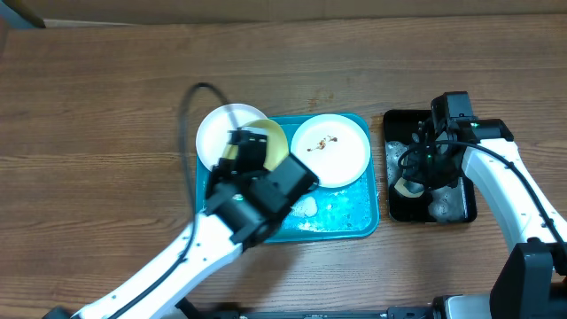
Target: Clean dirty plates on tray and stack at the side
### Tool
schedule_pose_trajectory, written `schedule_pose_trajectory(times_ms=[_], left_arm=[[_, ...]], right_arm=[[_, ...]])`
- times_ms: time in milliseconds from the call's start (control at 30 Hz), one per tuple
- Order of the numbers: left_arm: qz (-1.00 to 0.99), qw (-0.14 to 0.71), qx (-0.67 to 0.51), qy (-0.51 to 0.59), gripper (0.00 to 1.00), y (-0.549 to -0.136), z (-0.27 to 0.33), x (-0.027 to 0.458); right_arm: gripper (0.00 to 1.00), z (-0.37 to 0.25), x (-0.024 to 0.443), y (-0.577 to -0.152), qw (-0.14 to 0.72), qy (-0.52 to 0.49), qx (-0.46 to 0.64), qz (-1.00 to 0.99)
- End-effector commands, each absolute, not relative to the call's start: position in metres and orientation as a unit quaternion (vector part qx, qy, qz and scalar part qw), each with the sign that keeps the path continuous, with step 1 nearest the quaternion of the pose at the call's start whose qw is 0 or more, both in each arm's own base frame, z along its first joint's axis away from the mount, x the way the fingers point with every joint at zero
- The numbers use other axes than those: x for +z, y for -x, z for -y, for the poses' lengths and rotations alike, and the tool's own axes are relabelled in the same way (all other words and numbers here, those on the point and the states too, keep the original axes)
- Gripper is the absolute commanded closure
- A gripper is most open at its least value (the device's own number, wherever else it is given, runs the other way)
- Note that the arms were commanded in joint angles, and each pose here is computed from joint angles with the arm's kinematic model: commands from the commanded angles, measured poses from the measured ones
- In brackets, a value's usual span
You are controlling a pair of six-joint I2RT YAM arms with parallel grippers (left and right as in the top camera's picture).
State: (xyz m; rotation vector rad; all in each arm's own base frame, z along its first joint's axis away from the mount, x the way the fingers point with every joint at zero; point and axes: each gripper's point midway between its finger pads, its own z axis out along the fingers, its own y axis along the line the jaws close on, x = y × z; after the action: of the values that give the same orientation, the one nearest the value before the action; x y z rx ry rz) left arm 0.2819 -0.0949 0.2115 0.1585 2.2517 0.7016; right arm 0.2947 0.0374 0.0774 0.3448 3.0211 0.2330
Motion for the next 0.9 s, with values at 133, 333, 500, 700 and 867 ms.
schedule_pose_trajectory(times_ms=[133, 333, 500, 700, 867], left_arm=[[-0.806, 0.418, 0.396, -0.139, 0.96, -0.296, 0.116, 0.228], [-0.773, 0.44, 0.432, -0.151, 0.96, -0.296, 0.125, 0.236], [-0.773, 0.444, 0.427, -0.151, 0.96, -0.296, 0.128, 0.236], [-0.774, 0.443, 0.426, -0.151, 0.96, -0.296, 0.128, 0.235], [-0.775, 0.442, 0.424, -0.152, 0.96, -0.296, 0.128, 0.234]], right_arm=[[0.96, -0.038, 0.088, -0.301, 0.066, -0.108, 0.082, -0.988], [0.96, -0.038, 0.088, -0.301, 0.067, -0.108, 0.082, -0.988], [0.96, -0.038, 0.088, -0.301, 0.067, -0.108, 0.082, -0.988], [0.96, -0.038, 0.088, -0.301, 0.067, -0.108, 0.082, -0.988], [0.96, -0.038, 0.088, -0.301, 0.067, -0.108, 0.082, -0.988]])
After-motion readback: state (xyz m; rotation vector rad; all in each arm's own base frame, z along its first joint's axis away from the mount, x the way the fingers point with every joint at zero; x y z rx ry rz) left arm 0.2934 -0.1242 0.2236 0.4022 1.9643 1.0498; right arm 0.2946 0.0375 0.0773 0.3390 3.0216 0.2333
